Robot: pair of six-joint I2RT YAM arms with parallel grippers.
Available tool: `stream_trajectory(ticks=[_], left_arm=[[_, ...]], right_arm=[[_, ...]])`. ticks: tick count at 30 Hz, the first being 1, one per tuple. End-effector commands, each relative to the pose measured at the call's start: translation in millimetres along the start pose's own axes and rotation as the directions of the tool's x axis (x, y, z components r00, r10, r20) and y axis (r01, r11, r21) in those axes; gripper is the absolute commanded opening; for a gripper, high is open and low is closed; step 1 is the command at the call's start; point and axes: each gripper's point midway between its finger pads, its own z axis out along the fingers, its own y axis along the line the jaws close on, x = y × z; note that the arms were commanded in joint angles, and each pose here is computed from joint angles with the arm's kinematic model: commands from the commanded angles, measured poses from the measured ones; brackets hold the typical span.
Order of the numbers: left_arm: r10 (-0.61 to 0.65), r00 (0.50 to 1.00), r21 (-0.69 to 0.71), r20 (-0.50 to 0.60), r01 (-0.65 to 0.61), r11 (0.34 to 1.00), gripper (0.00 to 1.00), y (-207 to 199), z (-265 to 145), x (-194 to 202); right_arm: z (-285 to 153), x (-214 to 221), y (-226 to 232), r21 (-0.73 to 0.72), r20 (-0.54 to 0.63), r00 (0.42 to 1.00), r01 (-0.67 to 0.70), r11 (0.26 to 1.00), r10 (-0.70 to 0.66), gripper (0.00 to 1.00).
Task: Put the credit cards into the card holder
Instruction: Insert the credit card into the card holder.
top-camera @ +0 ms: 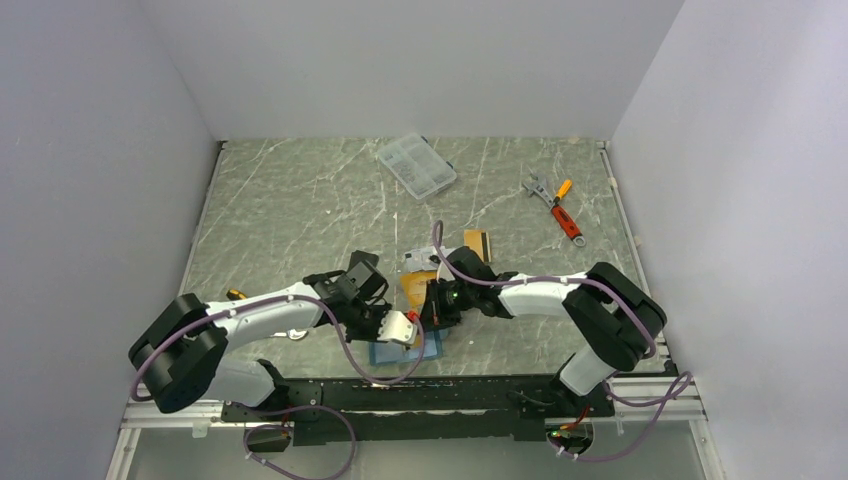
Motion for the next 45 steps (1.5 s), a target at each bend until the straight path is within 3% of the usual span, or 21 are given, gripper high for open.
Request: stream_trajectory(ticks=[1,9,30,45], left_arm=[[-0.002,0.996,-0.014,-0.089,0.001,1.0,0.03,-7.1,-1.0,23.6],[-0.017,0.996,-0.051,-0.083,0.013,0.999,0.05,0.5,-27.1,8.1],[-0.035,0.993,0.039,-0.112,0.04,0.998,0.03,-19.4,4.6,11.9],[-0.021,0.989,0.048,-0.149,0.028,0.998,0.0,-24.5,5.4,12.6]], right_arm=[[-2.3,-10.2,11.9,-0.054,0.056,0.998,0.026,0.998,-0.023,0.0],[-12.0,-12.7,15.3,-0.069,0.095,0.995,0.021,0.997,-0.014,0.0],[0.0,1.7,12.2,-0.167,0.063,0.998,-0.015,0.986,0.026,0.0],[2.6,22.3,-18.6,-0.107,0.058,0.994,-0.09,0.99,0.097,0.0]])
